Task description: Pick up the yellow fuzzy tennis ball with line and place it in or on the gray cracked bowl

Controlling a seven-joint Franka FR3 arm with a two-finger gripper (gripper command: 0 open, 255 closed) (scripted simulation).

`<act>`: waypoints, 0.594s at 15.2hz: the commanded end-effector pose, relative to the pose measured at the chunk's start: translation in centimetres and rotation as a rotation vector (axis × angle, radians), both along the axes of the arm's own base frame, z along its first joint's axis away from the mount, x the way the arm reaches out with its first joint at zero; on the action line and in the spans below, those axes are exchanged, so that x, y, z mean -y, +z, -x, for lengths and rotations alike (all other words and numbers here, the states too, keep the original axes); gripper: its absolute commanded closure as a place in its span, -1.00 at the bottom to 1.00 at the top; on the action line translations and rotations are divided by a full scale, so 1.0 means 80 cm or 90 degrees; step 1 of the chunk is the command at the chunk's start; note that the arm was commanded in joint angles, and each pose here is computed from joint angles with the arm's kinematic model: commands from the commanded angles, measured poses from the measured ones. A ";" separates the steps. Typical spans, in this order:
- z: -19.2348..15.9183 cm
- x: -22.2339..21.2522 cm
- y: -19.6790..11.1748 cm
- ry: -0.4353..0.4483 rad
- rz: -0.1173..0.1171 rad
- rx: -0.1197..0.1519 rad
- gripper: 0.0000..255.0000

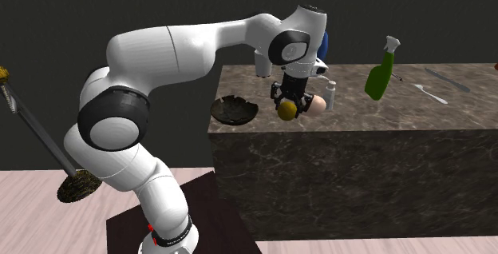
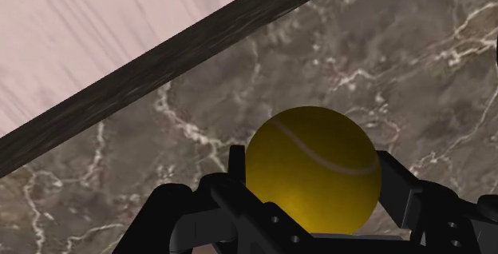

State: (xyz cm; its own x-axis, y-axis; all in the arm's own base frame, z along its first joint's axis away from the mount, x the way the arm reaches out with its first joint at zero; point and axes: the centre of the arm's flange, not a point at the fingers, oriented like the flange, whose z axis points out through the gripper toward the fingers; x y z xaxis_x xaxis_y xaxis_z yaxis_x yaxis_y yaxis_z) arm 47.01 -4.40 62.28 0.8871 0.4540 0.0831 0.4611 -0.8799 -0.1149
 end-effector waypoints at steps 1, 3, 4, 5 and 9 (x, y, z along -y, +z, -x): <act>0.000 0.000 0.000 0.000 0.000 0.000 1.00; 0.000 0.000 0.013 0.000 0.000 0.000 1.00; 0.000 0.000 0.020 0.000 0.000 0.000 1.00; 0.000 0.000 0.026 0.000 0.000 0.000 1.00; 0.000 0.000 0.053 0.000 0.000 0.000 1.00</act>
